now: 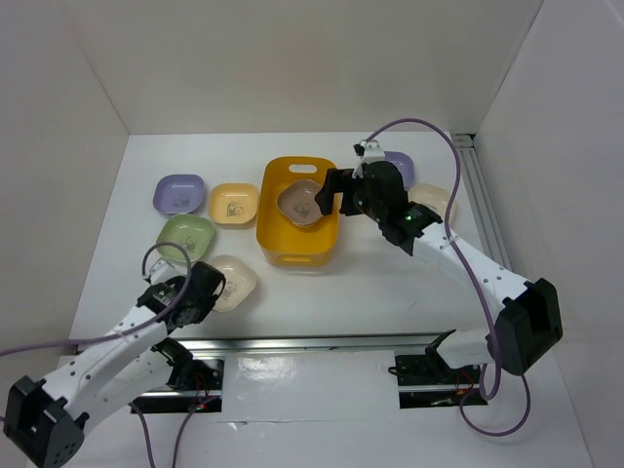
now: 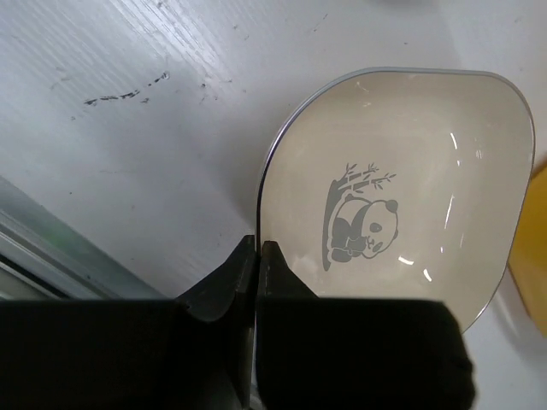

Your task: Place the plates into the plastic bin on the countertop

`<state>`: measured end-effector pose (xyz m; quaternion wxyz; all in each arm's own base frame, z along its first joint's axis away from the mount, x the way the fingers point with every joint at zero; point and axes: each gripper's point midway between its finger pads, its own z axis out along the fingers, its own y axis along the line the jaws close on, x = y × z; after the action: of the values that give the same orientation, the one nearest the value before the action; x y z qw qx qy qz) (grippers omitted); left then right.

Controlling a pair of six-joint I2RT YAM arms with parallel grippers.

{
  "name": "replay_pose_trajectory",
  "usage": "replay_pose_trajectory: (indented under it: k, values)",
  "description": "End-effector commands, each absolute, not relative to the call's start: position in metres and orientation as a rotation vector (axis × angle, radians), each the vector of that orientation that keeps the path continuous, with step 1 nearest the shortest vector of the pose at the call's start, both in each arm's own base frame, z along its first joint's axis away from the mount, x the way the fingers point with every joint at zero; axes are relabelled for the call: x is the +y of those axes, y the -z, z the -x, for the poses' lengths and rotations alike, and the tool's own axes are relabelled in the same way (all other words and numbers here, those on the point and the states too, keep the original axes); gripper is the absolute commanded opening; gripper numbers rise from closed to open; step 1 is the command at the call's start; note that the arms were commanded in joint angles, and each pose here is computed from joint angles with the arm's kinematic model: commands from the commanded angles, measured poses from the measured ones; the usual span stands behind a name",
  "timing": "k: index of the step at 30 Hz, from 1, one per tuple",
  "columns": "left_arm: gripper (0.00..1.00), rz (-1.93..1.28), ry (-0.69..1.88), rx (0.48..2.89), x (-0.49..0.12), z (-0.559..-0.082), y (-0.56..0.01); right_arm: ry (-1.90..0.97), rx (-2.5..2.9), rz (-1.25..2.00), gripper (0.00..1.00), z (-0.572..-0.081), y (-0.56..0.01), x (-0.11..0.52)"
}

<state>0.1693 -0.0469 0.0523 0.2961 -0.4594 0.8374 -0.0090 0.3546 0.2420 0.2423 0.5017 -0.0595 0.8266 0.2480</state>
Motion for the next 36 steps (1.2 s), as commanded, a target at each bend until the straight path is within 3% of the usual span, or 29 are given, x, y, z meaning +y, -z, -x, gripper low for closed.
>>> replay_pose_trajectory:
  k: [1,6,11,13,16,24,32,36]
  values:
    - [0.00,1.274,0.091,2.164,-0.040,-0.160,-0.079,-0.621,1.927,0.134,1.00,-0.361,-0.263,0.240]
    - [0.00,1.130,0.202,2.085,-0.040,-0.173,-0.134,-0.635,1.908,0.124,1.00,-0.360,-0.272,0.240]
    - [0.00,0.805,0.339,1.990,-0.070,-0.225,-0.212,-0.547,1.837,-0.030,1.00,-0.362,-0.296,0.208]
    - [0.00,0.644,0.305,2.048,-0.088,-0.247,-0.218,-0.488,1.806,-0.124,1.00,-0.361,-0.304,0.186]
    - [0.00,0.654,0.338,2.030,-0.108,-0.273,-0.245,-0.414,1.780,-0.209,1.00,-0.356,-0.314,0.161]
    - [0.00,0.872,0.405,2.021,-0.163,-0.351,-0.251,-0.368,1.724,-0.294,1.00,-0.336,-0.339,0.125]
    - [0.00,0.959,0.359,2.178,-0.217,-0.428,-0.191,-0.385,1.764,-0.262,1.00,-0.334,-0.325,0.122]
    - [0.00,0.987,0.332,2.252,-0.228,-0.443,-0.152,-0.380,1.773,-0.273,1.00,-0.335,-0.319,0.114]
